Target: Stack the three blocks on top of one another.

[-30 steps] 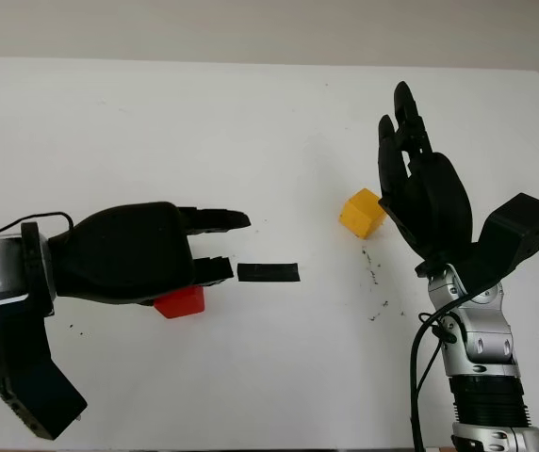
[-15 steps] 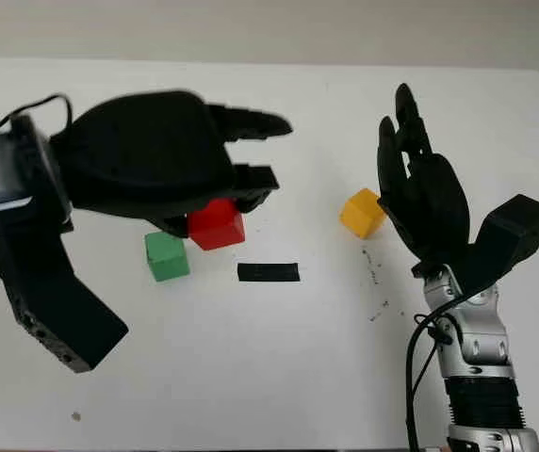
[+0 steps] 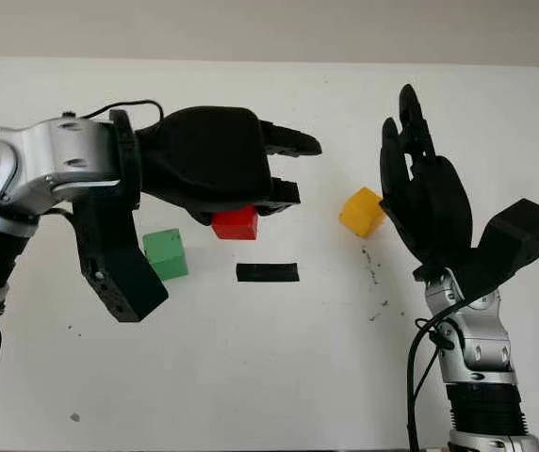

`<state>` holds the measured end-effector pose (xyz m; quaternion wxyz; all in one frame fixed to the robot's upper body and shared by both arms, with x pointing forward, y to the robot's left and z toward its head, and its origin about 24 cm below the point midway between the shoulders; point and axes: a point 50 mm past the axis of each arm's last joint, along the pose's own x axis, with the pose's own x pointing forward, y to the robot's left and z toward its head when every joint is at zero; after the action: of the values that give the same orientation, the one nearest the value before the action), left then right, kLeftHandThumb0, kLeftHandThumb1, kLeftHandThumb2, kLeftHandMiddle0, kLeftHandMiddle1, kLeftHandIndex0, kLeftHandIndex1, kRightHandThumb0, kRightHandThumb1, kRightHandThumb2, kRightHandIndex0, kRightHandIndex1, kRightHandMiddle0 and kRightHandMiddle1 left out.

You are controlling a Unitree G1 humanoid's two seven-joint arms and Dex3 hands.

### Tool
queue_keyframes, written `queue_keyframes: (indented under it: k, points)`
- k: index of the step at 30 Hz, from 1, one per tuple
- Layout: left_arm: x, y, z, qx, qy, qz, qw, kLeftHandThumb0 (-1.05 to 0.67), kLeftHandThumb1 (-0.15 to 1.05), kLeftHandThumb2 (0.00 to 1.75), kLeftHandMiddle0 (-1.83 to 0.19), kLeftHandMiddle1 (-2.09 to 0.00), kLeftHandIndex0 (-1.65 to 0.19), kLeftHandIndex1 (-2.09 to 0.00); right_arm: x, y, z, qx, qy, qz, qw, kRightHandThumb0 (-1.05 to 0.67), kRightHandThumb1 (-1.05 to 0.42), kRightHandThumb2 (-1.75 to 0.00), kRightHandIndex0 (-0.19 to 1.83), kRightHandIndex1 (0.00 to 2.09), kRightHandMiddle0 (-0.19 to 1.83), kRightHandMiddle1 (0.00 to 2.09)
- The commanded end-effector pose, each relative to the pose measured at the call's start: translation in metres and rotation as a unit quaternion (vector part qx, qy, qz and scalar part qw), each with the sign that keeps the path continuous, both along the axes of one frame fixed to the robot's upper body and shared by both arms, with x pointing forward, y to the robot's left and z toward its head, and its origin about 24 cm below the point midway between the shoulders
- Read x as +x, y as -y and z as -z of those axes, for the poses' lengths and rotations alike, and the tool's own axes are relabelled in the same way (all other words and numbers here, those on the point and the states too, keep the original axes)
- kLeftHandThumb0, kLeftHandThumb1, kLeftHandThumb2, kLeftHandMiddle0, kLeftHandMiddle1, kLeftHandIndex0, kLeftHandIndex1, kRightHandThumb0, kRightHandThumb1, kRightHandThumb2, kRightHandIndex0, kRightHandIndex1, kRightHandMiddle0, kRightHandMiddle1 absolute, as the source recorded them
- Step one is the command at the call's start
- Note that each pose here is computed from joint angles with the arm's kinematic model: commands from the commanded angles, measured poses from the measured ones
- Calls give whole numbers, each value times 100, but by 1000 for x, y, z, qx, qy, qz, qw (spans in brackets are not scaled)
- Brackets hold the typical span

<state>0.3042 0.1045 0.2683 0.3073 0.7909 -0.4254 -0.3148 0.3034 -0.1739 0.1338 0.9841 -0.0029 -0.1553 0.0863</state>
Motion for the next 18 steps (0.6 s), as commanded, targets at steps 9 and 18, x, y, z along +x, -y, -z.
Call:
queue_keyframes:
  k: [9, 18]
  points:
    - [10, 21, -9, -28, -54, 18, 998, -38, 85, 6, -19, -5, -49, -132, -4, 1, -1, -5, 7, 3, 1000, -74, -105, -55, -19, 0, -19, 0]
    - [18, 21, -1, -51, -92, 19, 994, -38, 87, 6, -21, -6, -48, -126, -6, 2, 0, -1, 3, 9, 1000, -75, -105, -54, -19, 0, -19, 0]
